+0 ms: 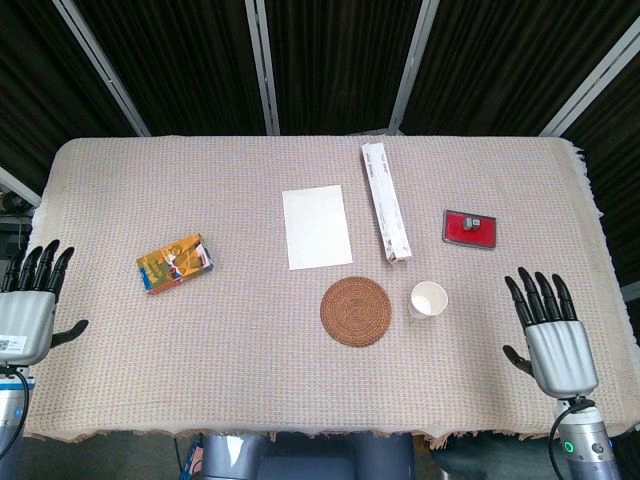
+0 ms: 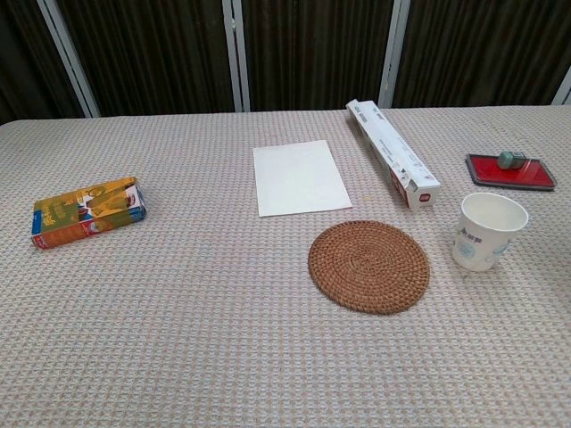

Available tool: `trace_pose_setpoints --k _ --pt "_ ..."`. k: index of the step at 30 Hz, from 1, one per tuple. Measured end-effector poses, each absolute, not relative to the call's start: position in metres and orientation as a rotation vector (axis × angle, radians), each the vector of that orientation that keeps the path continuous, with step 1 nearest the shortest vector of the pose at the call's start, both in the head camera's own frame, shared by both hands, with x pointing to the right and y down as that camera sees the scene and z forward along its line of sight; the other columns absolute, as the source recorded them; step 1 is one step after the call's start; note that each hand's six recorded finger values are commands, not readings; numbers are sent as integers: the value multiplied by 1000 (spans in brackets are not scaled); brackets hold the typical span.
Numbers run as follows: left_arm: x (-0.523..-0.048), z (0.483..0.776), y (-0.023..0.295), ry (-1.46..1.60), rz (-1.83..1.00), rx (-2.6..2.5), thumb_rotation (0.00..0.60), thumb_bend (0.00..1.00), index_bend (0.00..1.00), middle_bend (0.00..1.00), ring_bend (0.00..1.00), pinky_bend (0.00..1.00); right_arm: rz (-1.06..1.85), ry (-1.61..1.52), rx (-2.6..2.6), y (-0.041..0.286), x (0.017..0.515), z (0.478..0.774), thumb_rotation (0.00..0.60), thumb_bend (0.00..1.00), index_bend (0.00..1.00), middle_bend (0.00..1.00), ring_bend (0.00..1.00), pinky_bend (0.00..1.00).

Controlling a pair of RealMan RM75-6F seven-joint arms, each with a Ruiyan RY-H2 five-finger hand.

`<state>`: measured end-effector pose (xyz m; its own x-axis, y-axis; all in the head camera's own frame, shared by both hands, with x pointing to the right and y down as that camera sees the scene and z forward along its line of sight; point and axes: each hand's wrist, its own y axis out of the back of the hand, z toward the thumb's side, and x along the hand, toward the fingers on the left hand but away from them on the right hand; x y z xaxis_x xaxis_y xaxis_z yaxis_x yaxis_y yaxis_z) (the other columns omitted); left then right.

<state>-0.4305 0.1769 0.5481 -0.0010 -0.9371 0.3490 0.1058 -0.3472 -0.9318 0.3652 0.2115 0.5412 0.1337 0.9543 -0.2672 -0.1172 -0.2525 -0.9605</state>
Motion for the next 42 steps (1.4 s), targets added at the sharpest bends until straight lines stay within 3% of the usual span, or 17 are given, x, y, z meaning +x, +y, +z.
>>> trace_pose_setpoints --k 9,19,24,33,42 --pt "-437 551 178 935 -1513 -1419 600 0 0 0 0 0 1344 -867 -1467 216 358 551 600 0 0 0 0 0" --pt "-433 548 172 920 -1500 -1433 600 0 0 0 0 0 1341 -758 -1765 197 328 594 600 0 0 39 7 0" --pt "-430 549 170 906 -1503 -1418 600 0 0 0 0 0 1355 -683 -1845 171 306 618 600 0 0 116 105 100" --pt "-434 550 166 925 -1521 -1407 600 0 0 0 0 0 1397 -630 -1853 141 281 646 600 26 50 187 187 177" --pt "-437 550 165 934 -1530 -1413 600 0 0 0 0 0 1490 -586 -1849 135 281 671 600 163 236 371 342 242"
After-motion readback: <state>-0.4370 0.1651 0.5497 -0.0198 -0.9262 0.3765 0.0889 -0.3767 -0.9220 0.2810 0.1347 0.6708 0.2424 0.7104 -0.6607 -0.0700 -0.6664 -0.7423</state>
